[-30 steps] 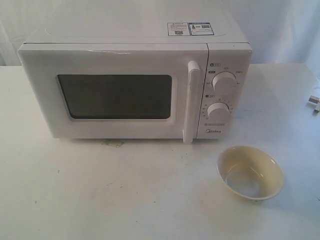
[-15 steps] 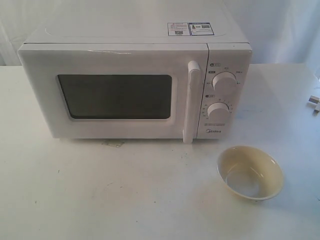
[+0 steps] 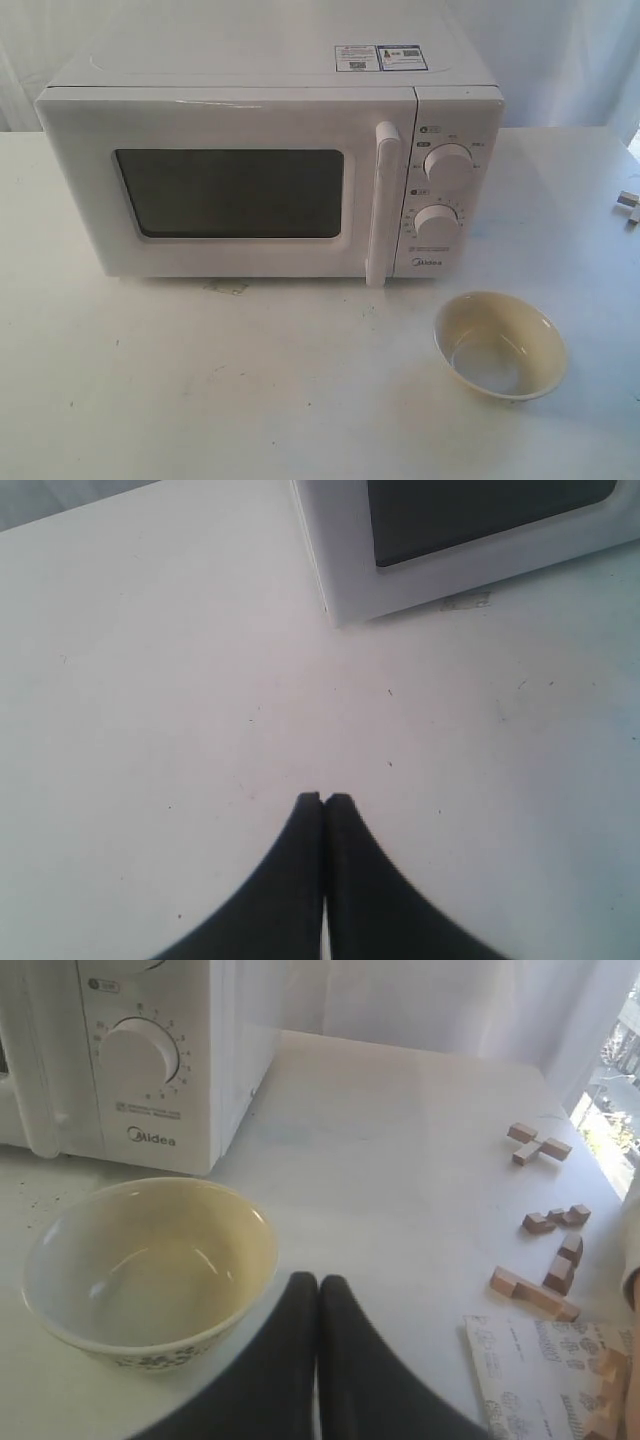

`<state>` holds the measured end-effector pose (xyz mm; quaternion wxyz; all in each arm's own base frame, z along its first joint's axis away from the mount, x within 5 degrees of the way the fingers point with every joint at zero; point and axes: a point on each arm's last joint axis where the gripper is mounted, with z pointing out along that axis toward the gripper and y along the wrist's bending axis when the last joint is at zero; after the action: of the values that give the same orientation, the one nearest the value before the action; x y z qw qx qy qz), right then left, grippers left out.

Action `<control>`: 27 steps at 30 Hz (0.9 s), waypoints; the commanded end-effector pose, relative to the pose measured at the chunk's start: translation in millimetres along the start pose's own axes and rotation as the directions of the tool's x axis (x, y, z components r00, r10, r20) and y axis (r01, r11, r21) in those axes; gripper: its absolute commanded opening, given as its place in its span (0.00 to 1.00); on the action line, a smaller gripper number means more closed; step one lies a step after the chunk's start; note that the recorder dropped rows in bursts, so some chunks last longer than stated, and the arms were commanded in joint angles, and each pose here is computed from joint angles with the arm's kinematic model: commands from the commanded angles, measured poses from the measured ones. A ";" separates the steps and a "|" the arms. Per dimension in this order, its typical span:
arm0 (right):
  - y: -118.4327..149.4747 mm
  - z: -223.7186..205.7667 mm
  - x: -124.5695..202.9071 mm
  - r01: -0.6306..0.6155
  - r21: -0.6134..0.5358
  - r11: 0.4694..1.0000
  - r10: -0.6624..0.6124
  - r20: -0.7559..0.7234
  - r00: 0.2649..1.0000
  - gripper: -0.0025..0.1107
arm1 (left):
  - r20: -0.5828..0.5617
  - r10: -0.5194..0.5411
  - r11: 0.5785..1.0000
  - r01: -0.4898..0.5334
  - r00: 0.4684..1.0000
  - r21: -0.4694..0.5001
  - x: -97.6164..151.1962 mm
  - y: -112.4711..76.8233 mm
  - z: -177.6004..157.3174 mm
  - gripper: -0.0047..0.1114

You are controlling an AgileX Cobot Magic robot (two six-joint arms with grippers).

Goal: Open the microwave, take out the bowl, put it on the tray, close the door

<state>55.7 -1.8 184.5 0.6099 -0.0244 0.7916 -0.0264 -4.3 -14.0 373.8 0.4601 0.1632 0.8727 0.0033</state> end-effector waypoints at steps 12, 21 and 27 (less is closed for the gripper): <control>-1.8 -1.7 3.0 0.028 0.034 0.999 -0.028 -0.004 1.000 0.02 | -0.055 -0.008 1.000 0.010 0.998 0.028 6.7 -3.0 -0.8 0.04; -1.4 -1.6 3.1 0.006 0.028 1.000 -0.006 -0.003 1.000 0.02 | -0.055 -0.008 1.000 0.010 0.998 0.028 6.7 -3.0 -0.8 0.04; -1.4 -1.6 3.1 0.006 0.028 1.000 -0.006 -0.003 1.000 0.02 | -0.055 -0.008 1.000 0.010 0.998 0.028 6.7 -3.0 -0.8 0.04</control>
<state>53.7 -2.9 183.7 0.6096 -0.0199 0.7916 -0.0357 -4.3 -14.0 373.8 0.4601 0.1632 0.8727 0.0033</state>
